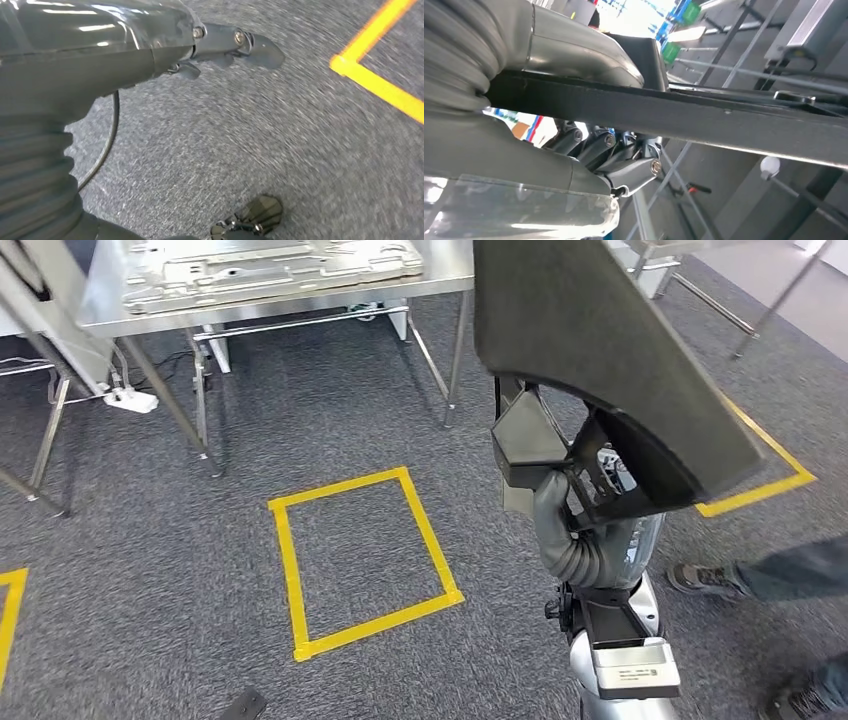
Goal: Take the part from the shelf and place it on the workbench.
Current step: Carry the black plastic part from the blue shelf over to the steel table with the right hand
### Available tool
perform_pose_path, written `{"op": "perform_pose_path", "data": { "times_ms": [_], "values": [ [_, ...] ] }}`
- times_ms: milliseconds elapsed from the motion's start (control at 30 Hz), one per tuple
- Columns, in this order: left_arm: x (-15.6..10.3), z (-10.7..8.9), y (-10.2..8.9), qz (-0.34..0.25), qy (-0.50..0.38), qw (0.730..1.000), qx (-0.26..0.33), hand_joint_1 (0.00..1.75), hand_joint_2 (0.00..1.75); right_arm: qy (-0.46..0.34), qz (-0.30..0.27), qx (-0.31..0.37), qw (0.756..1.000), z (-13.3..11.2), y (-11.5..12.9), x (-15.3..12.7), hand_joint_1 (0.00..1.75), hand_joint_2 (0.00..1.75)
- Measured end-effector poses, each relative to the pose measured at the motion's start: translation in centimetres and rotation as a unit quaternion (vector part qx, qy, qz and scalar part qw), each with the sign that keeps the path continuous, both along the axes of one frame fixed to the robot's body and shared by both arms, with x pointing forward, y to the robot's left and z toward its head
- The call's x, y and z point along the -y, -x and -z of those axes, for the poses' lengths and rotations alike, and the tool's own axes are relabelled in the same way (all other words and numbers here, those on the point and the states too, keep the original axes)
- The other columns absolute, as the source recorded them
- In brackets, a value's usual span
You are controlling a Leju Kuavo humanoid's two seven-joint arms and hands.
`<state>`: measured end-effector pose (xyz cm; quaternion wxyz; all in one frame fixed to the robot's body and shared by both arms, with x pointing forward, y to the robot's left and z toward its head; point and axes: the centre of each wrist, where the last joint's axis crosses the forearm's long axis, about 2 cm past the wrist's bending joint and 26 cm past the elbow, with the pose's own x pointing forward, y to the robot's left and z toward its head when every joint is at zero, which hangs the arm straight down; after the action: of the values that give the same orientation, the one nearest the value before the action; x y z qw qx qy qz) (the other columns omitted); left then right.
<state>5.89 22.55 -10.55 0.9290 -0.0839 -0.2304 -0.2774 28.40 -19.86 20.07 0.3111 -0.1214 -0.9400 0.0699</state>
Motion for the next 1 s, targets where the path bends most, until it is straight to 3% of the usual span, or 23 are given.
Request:
{"op": "perform_pose_path", "data": {
  "times_ms": [1000],
  "values": [
    [0.15,-0.07,-0.34,-0.003,-0.006,1.000,0.004,0.00,1.75,0.005,0.021,-0.008,1.000,0.54,0.35,0.77,1.62,1.75]
  ]
}}
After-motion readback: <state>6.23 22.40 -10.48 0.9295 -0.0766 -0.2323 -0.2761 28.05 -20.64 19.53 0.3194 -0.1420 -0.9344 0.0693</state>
